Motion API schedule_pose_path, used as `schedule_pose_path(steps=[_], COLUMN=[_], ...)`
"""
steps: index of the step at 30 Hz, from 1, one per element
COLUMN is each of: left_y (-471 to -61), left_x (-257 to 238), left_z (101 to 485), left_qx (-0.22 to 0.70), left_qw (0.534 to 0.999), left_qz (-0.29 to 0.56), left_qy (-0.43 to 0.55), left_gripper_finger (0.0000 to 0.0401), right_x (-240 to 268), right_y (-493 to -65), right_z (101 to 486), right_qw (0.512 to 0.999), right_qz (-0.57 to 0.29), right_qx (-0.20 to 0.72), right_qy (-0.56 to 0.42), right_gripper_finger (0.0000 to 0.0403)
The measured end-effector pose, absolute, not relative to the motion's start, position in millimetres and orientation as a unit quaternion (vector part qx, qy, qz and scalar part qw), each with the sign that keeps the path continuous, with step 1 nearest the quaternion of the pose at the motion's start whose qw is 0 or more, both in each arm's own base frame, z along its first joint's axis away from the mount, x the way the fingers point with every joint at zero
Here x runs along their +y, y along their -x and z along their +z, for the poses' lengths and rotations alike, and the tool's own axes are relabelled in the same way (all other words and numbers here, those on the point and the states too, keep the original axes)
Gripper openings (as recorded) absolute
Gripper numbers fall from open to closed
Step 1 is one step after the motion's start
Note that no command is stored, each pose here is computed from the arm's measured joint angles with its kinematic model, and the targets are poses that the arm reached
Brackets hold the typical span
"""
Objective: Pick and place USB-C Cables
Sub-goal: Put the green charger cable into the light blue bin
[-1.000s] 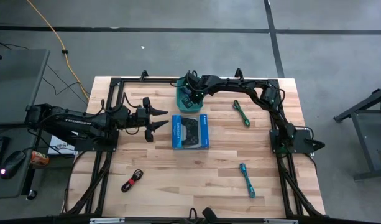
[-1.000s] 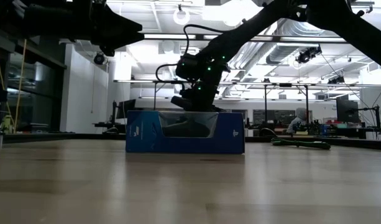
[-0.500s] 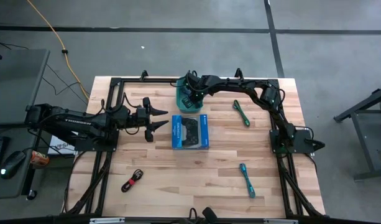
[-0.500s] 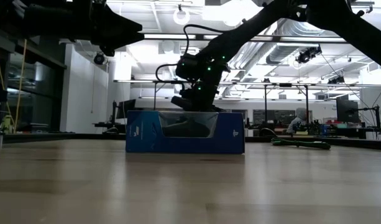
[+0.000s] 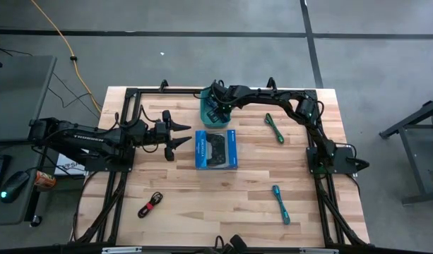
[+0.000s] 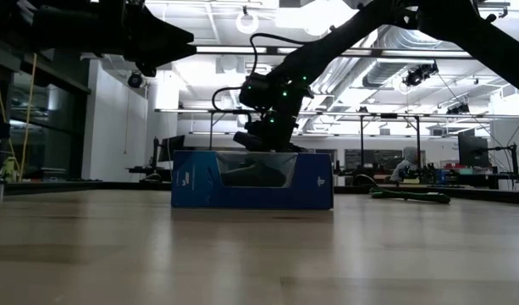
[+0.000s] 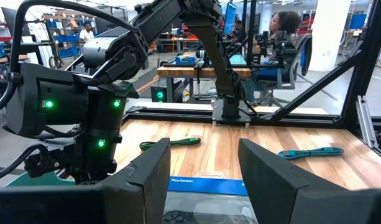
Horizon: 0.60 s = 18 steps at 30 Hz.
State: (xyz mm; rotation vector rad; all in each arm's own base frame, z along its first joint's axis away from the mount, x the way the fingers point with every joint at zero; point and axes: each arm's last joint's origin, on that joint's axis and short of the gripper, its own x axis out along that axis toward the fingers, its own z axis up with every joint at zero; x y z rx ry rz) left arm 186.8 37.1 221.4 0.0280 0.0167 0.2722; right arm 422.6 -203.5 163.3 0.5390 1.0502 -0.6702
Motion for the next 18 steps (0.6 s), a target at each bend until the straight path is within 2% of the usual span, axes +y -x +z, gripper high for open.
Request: schedule_pose_path(steps=[12,18], left_y=[-186.8,-186.8], left_x=[37.1,37.2], left_z=[221.4,221.2], left_qx=[0.008,0.009], left_qw=[0.991,0.991], left_qz=[0.136,0.136], left_qy=[-0.014,-0.013], left_gripper_finger=[0.0170,0.0170], right_x=[-202.1,-200.3], right_y=[-422.9,-419.3], right_z=[165.8,192.8], right_qw=[0.789,0.810], right_qz=[-0.276,-0.259], right_qx=[0.492,0.479], right_qy=[-0.243,-0.218], right_gripper_finger=[0.0178,0.0177])
